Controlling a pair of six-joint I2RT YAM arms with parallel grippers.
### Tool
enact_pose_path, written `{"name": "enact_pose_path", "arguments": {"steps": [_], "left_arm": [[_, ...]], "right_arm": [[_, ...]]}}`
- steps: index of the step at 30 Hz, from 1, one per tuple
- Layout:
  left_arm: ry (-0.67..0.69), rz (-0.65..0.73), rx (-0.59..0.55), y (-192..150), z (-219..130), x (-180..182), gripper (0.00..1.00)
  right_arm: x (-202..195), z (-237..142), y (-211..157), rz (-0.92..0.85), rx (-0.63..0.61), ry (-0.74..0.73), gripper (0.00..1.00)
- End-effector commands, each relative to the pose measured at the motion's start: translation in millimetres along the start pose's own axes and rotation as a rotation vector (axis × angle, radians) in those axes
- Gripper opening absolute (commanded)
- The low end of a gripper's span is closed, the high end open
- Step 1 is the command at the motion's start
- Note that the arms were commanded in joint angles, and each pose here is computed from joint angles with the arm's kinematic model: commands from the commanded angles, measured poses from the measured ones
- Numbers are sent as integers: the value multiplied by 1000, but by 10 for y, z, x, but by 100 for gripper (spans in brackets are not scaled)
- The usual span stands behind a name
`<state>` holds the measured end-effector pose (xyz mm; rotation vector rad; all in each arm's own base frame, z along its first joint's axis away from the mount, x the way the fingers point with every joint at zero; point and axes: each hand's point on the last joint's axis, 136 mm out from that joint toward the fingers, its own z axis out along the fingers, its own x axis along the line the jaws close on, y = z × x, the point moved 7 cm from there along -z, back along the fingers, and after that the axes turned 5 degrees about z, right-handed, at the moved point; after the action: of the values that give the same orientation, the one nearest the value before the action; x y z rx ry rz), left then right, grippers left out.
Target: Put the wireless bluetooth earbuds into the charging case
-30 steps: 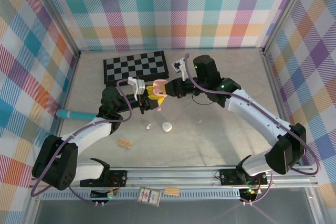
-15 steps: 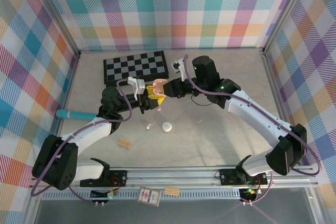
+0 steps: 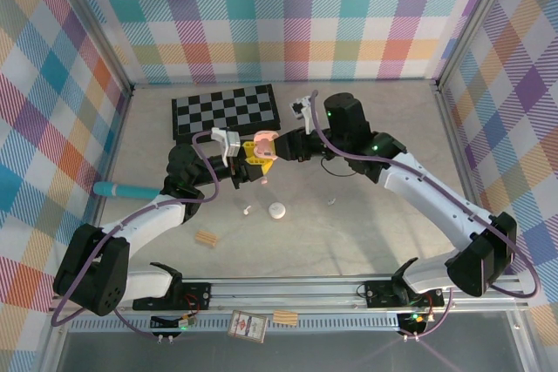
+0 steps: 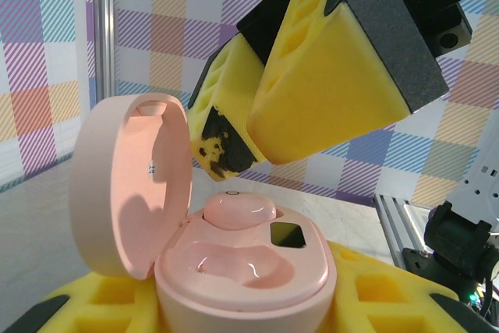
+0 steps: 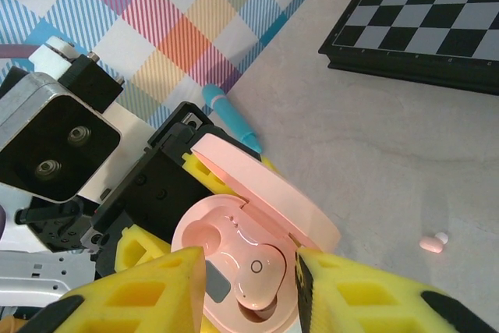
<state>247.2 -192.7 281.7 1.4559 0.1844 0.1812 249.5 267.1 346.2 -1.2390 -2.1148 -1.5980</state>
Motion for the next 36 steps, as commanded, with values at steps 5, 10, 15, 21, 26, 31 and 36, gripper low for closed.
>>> {"name": "enact_pose_path", "arguments": {"steps": [5, 10, 15, 21, 26, 31, 36], "left_arm": [[-73, 86, -45, 139, 47, -91, 34], [-30, 96, -57, 153, -17, -16, 34], [-1, 114, -75, 230, -109, 35, 34], [-1, 126, -92, 305, -137, 13, 34], [-7, 127, -108, 342, -150, -15, 34], [-9, 128, -114, 355, -162, -36, 34], [-3, 127, -113, 354, -169, -40, 34]], "right_arm": [[57, -196, -41, -72, -50, 3, 41], [-20, -388, -191, -64, -168, -27, 43], [-522, -459, -323, 135, -270, -192, 44], [-1113, -134, -408, 369, -141, -328, 45], [-1347, 373, -445, 411, 45, -273, 45], [-1528, 936, -468, 369, 231, -224, 47], [-1645, 1482, -539, 327, 358, -170, 49]]}}
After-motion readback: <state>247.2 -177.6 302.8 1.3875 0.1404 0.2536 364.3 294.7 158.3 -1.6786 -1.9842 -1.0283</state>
